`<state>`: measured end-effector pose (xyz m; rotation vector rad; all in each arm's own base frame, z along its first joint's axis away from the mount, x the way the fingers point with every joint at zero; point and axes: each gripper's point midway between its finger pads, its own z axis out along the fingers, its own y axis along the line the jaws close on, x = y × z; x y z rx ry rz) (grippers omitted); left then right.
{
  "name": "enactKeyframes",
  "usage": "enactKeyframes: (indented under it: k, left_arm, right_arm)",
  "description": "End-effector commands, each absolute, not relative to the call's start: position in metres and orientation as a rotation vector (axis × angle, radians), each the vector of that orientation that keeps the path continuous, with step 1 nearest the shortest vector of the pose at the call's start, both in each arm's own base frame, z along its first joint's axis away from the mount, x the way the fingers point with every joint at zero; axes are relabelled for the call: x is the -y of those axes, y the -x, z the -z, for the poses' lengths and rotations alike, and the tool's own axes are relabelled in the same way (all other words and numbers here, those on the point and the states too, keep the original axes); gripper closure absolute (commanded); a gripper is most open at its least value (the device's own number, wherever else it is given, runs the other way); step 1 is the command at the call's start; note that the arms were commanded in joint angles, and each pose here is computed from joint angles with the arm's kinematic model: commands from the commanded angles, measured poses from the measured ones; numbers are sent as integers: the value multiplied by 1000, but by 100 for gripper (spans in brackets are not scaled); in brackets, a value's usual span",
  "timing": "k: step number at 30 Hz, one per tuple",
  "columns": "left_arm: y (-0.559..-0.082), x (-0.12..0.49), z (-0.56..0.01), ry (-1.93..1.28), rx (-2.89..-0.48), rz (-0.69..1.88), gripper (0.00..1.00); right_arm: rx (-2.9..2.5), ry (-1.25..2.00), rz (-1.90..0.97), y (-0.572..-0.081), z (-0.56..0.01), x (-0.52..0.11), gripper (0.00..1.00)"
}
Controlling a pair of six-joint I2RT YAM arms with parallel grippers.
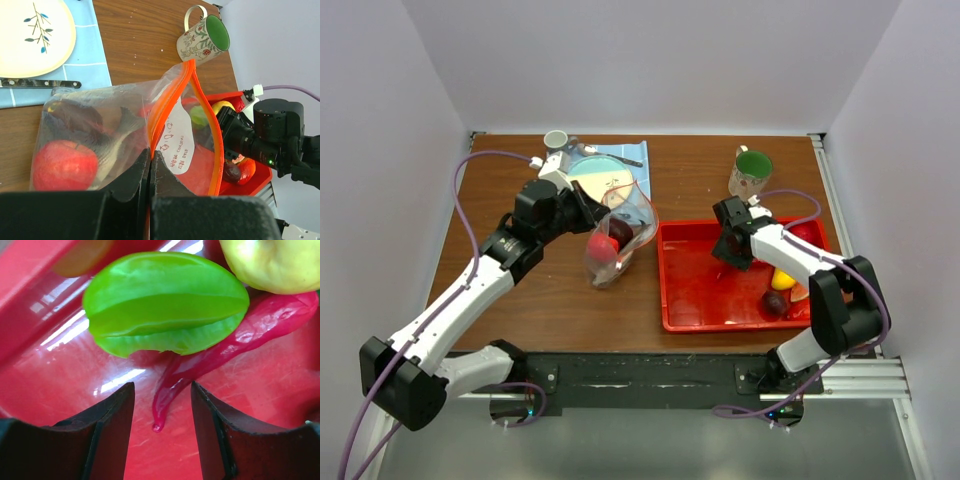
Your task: Place the food in the zip-top bag and seal the zipper
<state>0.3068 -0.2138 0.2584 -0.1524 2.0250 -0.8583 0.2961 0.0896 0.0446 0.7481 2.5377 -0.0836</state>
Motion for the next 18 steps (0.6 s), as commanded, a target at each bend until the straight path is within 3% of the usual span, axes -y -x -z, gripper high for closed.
enactKeyframes:
  k: [1, 5, 8, 11, 15, 18]
  left_arm:
    - [-309, 215, -278, 162, -1958, 893, 100]
    - [-308, 216, -277, 167, -1963, 901, 100]
    - [-308, 215, -278, 167, -1959, 901, 100]
    - [-308, 214, -279, 170, -1958, 894, 100]
    - [-307, 212, -279, 175, -1957, 884, 100]
    - [-308, 212, -275, 183, -1965, 888, 100]
  right_arm:
    - [-2465, -823, 108, -299, -46, -80, 47]
    - [-2492, -840, 147, -294, -28, -78, 48]
    - [-2521, -836, 134, -293, -22, -82, 61]
    - [-2548, -815, 103, -289, -26, -87, 87]
    - [-2518, -756, -43, -277, -66, -92, 100]
    - [-2524, -710, -146, -262, -88, -98, 100]
